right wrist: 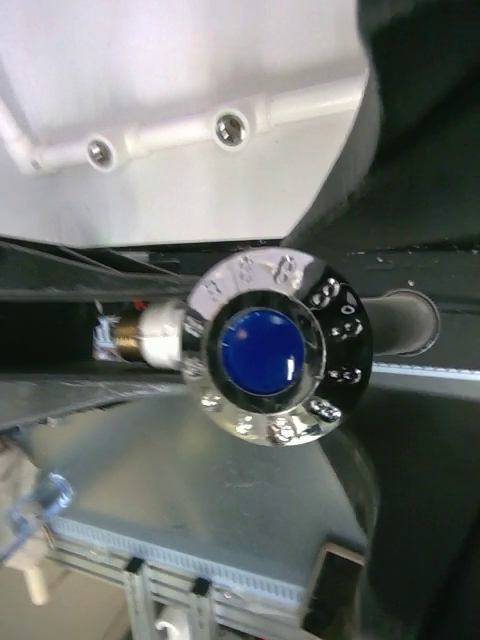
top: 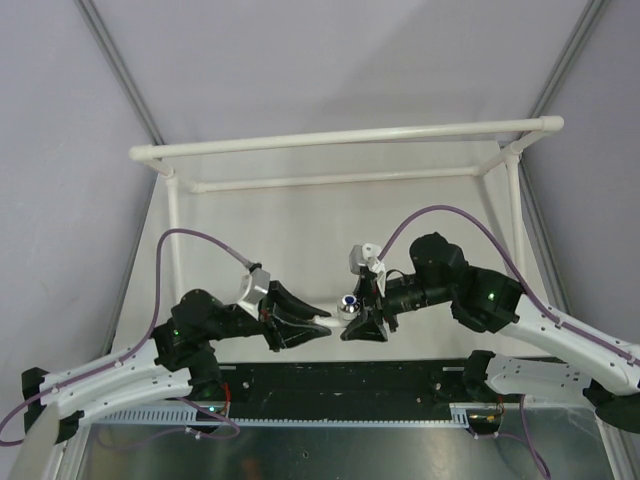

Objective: Install the water faucets
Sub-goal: Adjust the water faucet.

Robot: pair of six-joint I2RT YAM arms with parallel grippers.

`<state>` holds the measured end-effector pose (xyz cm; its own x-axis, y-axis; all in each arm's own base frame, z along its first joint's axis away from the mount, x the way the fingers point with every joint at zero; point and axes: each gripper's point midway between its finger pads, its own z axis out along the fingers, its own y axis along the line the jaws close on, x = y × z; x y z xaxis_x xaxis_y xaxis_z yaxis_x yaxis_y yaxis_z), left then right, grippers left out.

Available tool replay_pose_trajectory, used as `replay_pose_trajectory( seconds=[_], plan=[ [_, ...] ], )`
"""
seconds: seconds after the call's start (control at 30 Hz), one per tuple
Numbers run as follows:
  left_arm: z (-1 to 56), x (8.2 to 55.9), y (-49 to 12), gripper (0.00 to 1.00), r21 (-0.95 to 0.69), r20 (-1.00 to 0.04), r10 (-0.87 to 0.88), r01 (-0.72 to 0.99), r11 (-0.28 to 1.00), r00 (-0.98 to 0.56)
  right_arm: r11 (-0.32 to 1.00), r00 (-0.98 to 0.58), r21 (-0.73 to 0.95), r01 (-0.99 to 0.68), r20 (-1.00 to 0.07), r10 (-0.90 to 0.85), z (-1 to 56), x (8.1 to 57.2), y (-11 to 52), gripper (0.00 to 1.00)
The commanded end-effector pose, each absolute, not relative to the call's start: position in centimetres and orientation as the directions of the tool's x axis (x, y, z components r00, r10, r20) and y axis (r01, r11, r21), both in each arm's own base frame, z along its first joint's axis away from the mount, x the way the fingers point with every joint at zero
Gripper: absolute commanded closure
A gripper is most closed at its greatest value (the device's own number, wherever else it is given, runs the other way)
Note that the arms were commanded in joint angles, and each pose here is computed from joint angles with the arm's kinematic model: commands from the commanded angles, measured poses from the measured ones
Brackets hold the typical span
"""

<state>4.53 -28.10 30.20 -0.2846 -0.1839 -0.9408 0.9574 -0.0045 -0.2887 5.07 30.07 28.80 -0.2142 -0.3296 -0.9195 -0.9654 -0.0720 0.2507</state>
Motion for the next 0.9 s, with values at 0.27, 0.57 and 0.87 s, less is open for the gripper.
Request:
replay_pose_trajectory(
  seconds=[0.27, 0.57, 0.87],
  plan=[
    [34.2, 5.9, -26.5, 1.0, -0.307, -0.889, -0.375, 0.95, 0.059, -0.264, 0.019, -0.151, 0.15, -0.988, -0.987, -0.046, 34.8, 6.5, 31.9, 0.28],
    [36.2, 5.7, -25.4, 1.0, -0.311, -0.849, -0.46, 0.949, 0.039, -0.26, 0.029, -0.133, 0.134, -0.991, -0.991, 0.012, 35.2, 6.3, 32.6, 0.44],
    [36.3, 5.4, -25.6, 1.0, -0.314, -0.842, -0.465, 0.949, 0.012, -0.273, 0.034, -0.112, 0.117, -0.993, -0.987, 0.111, 37.3, 6.5, 33.0, 0.5]
  ],
)
